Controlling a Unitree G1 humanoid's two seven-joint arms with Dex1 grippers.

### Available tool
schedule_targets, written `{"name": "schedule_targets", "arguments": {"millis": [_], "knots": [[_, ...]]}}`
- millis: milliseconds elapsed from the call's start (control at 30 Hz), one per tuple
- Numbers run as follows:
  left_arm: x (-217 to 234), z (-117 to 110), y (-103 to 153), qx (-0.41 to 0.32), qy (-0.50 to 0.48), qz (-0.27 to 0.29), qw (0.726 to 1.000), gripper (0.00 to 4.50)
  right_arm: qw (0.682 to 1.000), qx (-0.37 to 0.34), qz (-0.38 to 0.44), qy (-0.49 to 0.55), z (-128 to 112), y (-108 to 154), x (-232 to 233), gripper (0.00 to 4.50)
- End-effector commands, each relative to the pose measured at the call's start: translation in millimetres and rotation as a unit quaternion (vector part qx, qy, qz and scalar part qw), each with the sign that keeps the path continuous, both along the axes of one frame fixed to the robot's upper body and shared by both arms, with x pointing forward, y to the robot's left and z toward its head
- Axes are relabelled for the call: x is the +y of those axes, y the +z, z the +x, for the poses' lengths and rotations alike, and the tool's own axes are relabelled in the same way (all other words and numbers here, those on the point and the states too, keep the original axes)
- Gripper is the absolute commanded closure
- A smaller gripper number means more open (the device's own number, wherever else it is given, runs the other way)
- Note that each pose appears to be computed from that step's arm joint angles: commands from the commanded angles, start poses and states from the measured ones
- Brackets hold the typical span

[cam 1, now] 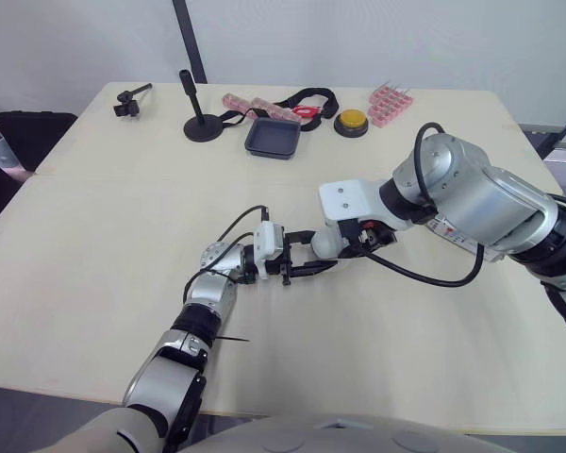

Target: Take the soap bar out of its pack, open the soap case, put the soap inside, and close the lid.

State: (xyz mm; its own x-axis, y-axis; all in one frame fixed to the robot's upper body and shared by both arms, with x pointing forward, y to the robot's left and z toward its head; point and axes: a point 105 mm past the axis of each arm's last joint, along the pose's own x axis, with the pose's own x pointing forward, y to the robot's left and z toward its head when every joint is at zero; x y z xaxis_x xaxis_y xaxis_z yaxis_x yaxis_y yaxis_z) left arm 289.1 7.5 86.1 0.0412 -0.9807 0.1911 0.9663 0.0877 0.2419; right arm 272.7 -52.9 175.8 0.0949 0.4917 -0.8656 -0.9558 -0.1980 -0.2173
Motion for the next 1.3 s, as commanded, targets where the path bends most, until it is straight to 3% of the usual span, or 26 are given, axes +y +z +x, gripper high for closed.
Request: {"name": "schedule_targets", "arguments": {"millis": [33,1300], "knots": [[-4.6,-0.9,11.6,-0.028,-0.008,-0.003,1.0,2.62,1.0,-0.002,0.002,-0.028,8.5,0.0,0.6,2.55],[-3.3,-0.5,8.2,-0.024,-0.008,0.006,1.0,2.62,0.999,-0.013,-0.007,-0.045,13.7,-3.7,-3.9,2.55]]}}
